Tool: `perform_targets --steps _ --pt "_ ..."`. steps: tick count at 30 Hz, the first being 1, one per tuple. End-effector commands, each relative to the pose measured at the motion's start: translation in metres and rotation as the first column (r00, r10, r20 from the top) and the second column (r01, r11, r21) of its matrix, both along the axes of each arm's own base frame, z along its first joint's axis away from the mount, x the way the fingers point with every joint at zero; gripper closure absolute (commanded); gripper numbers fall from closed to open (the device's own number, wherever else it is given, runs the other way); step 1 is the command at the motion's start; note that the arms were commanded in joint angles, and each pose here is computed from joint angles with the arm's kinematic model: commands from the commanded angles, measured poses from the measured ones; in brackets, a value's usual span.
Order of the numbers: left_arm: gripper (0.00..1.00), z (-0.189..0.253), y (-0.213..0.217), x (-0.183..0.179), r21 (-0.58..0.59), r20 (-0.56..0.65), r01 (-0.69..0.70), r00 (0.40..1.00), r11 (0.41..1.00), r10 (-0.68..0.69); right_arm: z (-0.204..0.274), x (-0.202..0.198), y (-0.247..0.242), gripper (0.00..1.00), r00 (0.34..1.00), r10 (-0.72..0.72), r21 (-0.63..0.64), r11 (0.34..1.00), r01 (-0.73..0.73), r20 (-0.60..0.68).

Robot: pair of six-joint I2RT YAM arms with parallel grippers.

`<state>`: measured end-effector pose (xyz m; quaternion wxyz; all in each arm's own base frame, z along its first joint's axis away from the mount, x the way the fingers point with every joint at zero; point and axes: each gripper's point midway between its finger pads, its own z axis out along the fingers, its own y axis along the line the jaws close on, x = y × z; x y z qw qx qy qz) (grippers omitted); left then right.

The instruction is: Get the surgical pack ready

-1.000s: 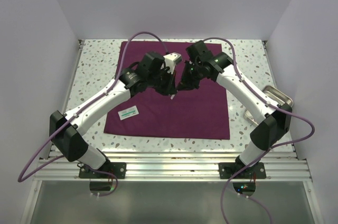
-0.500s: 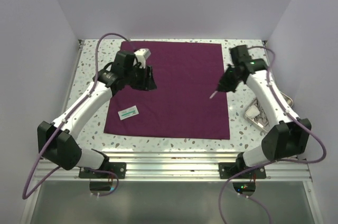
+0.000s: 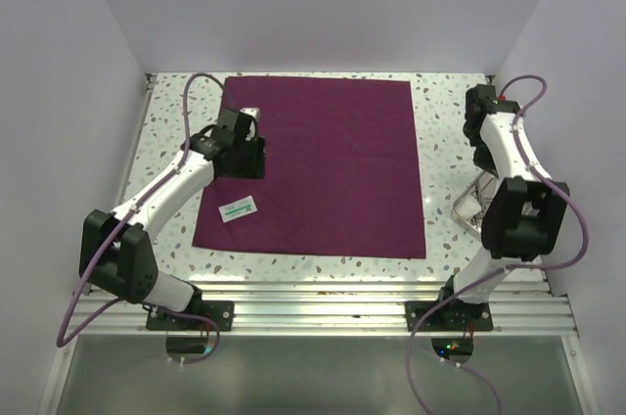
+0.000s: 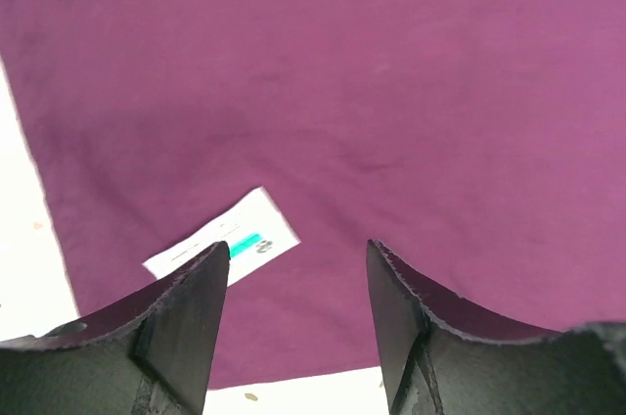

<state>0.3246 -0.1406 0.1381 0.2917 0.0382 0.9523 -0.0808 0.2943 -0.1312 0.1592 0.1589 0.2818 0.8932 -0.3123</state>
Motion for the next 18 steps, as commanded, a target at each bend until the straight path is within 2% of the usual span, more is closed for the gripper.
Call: perform_targets --steps 1,4,7,8,10,12,13,18 --pt "0.38 -0.023 0.032 -0.003 0.098 -0.04 -0.107 0.993 0.989 0.112 0.013 0.019 -0.038 1.0 0.995 -0.016 -0.246 0.969 -0.008 -0.096" --pt "0.37 -0.029 0.038 -0.004 0.105 -0.045 -0.114 0.992 0.988 0.119 0.002 0.037 -0.045 0.96 0.993 -0.021 -0.252 0.968 -0.008 -0.112" --pt "0.37 -0.031 0.039 -0.004 0.096 -0.055 -0.113 0.991 0.989 0.119 -0.016 0.047 -0.045 0.77 0.987 -0.011 -0.237 0.971 -0.028 -0.162" --pt "0.36 -0.031 0.04 -0.004 0.098 -0.056 -0.113 0.991 0.989 0.119 -0.02 0.048 -0.044 0.63 0.985 -0.011 -0.228 0.973 -0.029 -0.173" --pt "0.34 -0.032 0.043 -0.004 0.112 -0.06 -0.121 0.99 0.986 0.128 -0.024 0.048 -0.039 0.52 0.987 -0.008 -0.191 0.981 -0.023 -0.159" --pt "0.31 -0.036 0.049 -0.006 0.125 -0.067 -0.131 0.988 0.983 0.14 -0.016 0.049 -0.034 0.47 0.992 0.004 -0.177 0.984 -0.027 -0.126" --pt "0.3 -0.038 0.054 -0.005 0.124 -0.069 -0.146 0.985 0.981 0.156 -0.014 0.051 -0.026 0.4 0.993 0.025 -0.163 0.986 -0.043 -0.113" --pt "0.31 -0.056 0.068 -0.005 0.104 -0.134 -0.164 0.975 0.981 0.177 0.025 0.059 0.022 0.39 0.994 0.107 -0.039 0.994 -0.105 0.035"
